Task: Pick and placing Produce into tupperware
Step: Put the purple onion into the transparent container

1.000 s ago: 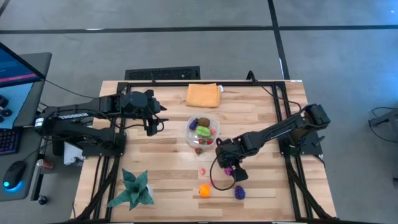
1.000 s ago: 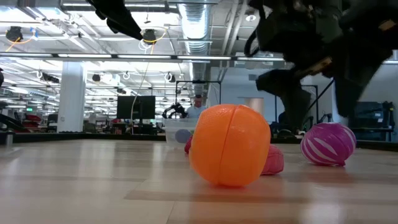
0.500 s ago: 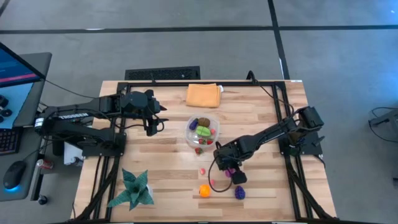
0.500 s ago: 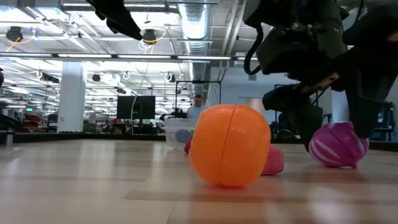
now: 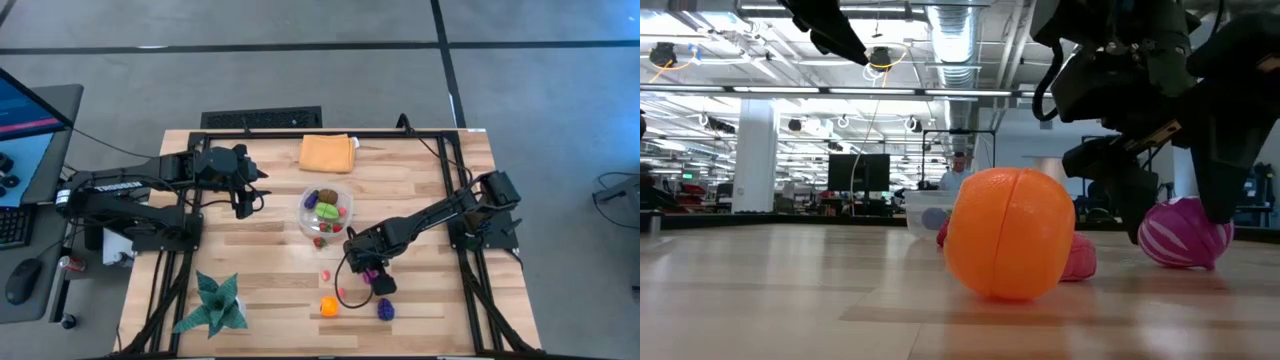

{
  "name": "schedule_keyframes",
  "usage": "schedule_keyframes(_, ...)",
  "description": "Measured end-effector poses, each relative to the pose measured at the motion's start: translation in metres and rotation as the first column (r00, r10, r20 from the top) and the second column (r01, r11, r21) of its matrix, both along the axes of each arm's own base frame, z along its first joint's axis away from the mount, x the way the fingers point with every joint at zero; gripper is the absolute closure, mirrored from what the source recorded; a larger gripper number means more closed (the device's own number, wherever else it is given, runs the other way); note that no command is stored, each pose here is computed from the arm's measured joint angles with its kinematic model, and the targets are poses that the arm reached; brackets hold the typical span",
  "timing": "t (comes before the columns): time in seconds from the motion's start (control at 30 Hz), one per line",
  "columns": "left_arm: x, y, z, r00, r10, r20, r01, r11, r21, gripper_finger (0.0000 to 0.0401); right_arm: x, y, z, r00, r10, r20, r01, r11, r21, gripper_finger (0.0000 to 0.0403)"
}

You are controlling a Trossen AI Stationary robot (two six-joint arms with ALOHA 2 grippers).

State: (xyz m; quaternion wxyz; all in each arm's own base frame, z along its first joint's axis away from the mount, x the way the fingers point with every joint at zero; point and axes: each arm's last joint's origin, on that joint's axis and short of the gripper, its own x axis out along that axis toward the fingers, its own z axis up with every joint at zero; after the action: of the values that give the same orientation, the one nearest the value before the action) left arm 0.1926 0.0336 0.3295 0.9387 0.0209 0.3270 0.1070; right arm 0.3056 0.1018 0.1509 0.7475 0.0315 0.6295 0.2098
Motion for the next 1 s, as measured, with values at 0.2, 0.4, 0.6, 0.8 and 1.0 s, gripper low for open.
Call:
schedule_keyframes(0.2, 0.0000, 0.0000, 0.0000, 1.000, 0.000, 0.000, 0.000, 1.000, 0.001, 0.0193, -0.0002, -0.0007, -0.0003, 1.000, -0.021, -0.004, 0.021, 1.000, -0.021, 0.0067)
schedule_keyframes(0.4, 0.0000, 0.0000, 0.0000, 1.000, -0.001, 0.000, 0.001, 1.000, 0.001, 0.0193, -0.0006, -0.0008, -0.0004, 1.000, -0.022, -0.008, 0.021, 1.000, -0.022, 0.0067)
schedule_keyframes(0.6, -0.0001, 0.0000, -0.0001, 1.000, -0.001, -0.002, 0.001, 1.000, 0.001, 0.0193, -0.0009, -0.0009, -0.0006, 1.000, -0.022, -0.010, 0.021, 1.000, -0.023, 0.0067)
schedule_keyframes(0.8, -0.0003, -0.0001, -0.0004, 1.000, 0.000, -0.006, 0.000, 1.000, 0.000, 0.0193, -0.0028, -0.0017, -0.0023, 0.999, -0.031, -0.025, 0.030, 0.999, -0.032, 0.0067)
schedule_keyframes(1.0, -0.0003, -0.0001, -0.0004, 1.000, 0.000, -0.006, 0.000, 1.000, 0.000, 0.0193, -0.0026, -0.0022, -0.0024, 0.999, -0.043, -0.021, 0.042, 0.998, -0.050, 0.0069)
